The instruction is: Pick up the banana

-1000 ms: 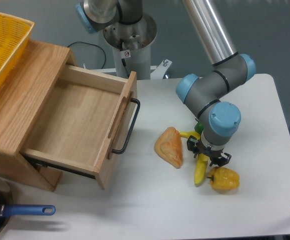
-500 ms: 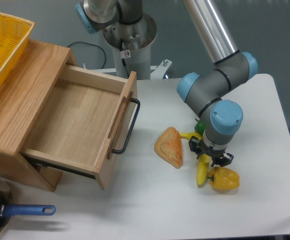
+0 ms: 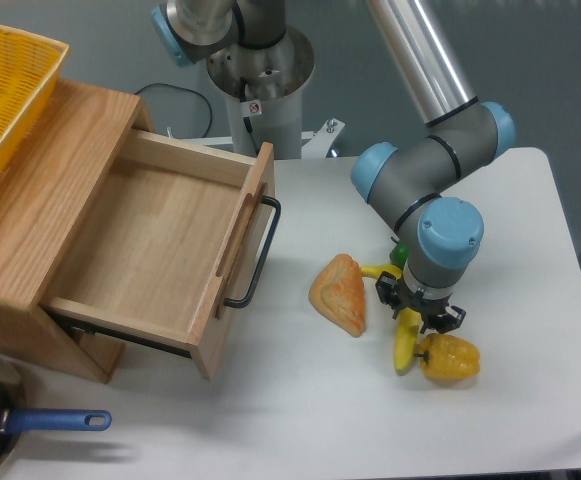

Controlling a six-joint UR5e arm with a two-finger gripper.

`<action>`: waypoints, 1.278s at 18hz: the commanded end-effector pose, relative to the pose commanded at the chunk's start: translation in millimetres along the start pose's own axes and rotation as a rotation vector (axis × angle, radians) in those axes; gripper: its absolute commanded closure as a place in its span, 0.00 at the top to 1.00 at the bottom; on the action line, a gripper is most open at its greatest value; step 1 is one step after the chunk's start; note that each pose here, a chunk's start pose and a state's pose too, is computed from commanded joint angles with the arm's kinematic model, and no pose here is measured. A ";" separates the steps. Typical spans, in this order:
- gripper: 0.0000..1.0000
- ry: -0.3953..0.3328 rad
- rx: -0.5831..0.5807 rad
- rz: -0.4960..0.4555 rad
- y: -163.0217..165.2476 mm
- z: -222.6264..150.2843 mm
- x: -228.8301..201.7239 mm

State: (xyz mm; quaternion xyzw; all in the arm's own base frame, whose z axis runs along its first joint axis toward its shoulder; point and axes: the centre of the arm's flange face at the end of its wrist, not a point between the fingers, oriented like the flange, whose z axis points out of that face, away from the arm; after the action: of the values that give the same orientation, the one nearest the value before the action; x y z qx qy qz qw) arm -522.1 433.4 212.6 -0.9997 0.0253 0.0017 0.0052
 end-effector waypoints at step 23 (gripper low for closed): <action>0.92 0.033 -0.016 -0.003 6.0 23.2 2.7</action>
State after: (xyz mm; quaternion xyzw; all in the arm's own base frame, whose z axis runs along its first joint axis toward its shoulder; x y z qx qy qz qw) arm -519.8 427.5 189.4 -0.9996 0.0237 -0.0147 -0.0031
